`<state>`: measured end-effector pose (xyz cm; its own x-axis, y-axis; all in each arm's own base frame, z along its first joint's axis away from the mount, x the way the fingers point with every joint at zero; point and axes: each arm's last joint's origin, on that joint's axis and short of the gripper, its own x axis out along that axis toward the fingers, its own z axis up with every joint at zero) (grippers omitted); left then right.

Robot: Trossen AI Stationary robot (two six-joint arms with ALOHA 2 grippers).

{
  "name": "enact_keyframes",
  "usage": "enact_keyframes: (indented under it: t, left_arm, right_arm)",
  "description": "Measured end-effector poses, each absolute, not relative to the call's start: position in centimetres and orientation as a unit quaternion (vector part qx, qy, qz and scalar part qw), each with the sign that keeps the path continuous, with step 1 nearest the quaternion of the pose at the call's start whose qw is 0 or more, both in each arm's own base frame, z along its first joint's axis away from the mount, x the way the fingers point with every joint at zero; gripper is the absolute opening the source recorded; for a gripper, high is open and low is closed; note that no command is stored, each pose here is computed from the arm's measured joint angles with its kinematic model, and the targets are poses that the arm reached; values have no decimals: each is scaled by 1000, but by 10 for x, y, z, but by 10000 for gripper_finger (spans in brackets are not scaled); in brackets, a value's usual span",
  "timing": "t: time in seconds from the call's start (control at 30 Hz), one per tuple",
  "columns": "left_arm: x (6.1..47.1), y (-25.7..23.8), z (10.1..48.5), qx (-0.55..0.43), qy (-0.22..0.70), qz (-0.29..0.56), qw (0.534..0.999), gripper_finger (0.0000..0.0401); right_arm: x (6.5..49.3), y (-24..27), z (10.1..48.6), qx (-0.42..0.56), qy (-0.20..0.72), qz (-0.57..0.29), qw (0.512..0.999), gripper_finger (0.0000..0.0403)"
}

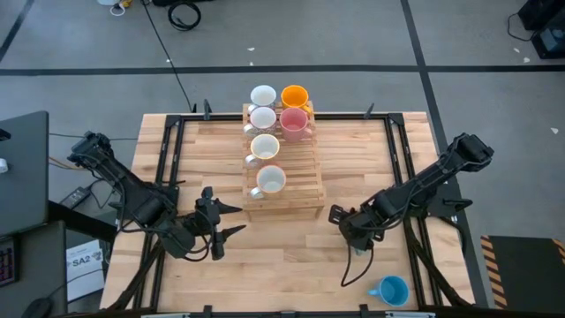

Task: Place coffee mugs
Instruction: Put the green cup on the shelf aligned with the other pink cup

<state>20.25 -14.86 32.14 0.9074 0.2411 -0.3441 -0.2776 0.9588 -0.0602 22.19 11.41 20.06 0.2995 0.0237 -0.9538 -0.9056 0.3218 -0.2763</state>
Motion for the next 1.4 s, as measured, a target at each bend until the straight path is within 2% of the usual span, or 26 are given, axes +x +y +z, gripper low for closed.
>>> enact_keyframes:
  t: [0.4, 0.57, 0.7, 0.8, 0.9, 1.07, 1.17, 1.4]
  left_arm:
    - [203, -149, 321, -53, 170, 132, 975, 224]
    - [202, -149, 321, -53, 170, 132, 975, 224]
    - [203, -149, 321, -53, 170, 132, 975, 224]
    - [203, -149, 321, -53, 170, 132, 975, 224]
    - [203, -149, 321, -53, 170, 132, 975, 224]
    - [202, -149, 321, -53, 170, 132, 975, 224]
    - [202, -149, 321, -53, 170, 131, 975, 224]
    - [202, -149, 321, -53, 170, 131, 975, 224]
  right_arm:
    - [212, 119, 215, -467, 460, 310, 689, 142]
    - [201, 117, 234, -436, 442, 261, 739, 142]
    - [190, 111, 251, -345, 440, 188, 808, 142]
    - [180, 105, 261, -229, 449, 130, 854, 142]
    - [170, 100, 268, -103, 465, 87, 875, 142]
    - [157, 96, 274, 38, 502, 84, 860, 142]
    - [153, 95, 271, 58, 529, 84, 843, 142]
    - [149, 92, 243, 83, 573, 9, 815, 141]
